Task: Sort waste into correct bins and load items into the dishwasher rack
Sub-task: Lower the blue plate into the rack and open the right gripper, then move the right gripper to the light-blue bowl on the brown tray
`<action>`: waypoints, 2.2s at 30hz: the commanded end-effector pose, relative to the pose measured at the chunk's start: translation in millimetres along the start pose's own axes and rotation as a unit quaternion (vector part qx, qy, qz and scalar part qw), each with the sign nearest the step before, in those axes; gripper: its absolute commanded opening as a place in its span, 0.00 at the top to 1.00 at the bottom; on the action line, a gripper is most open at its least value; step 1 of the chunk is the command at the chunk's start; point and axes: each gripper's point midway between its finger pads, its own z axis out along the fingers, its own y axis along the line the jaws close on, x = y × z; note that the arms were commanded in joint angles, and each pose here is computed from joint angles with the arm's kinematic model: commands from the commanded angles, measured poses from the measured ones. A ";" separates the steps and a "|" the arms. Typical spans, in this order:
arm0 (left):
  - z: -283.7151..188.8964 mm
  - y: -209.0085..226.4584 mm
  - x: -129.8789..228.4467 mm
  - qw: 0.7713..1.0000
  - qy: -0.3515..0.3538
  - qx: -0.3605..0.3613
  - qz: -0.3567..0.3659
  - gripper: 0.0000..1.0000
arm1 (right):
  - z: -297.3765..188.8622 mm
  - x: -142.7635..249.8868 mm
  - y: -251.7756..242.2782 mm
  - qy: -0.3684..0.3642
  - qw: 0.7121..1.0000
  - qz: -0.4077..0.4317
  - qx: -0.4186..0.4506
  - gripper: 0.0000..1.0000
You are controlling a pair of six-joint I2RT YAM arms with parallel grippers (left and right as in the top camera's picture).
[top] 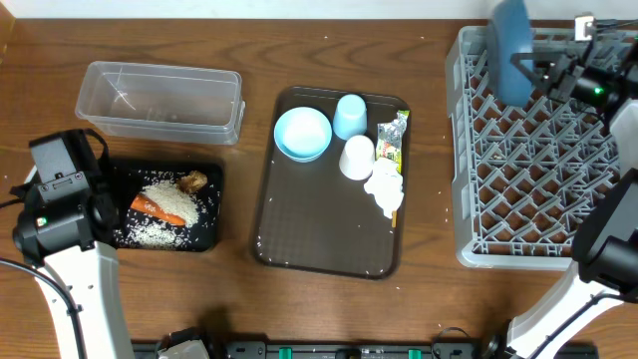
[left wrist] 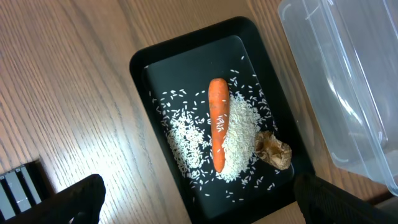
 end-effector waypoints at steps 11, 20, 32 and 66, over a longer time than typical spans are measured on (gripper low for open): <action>-4.9 -2.0 -5.5 1.000 -0.006 0.006 -0.009 0.02 | -60.7 -13.9 -43.7 -0.046 0.987 0.089 0.128 0.96; -4.9 -2.0 -5.5 1.000 -0.006 0.006 -0.009 0.02 | -106.9 -38.3 -40.9 -0.088 0.954 0.118 0.261 0.49; -4.9 -2.0 -5.5 1.000 -0.006 0.006 -0.009 0.02 | -147.5 -63.9 45.1 -0.114 0.852 0.078 0.505 0.27; -4.9 -2.0 -5.5 1.000 -0.006 0.006 -0.009 0.02 | 293.4 215.9 107.2 0.337 0.851 -0.266 0.302 0.05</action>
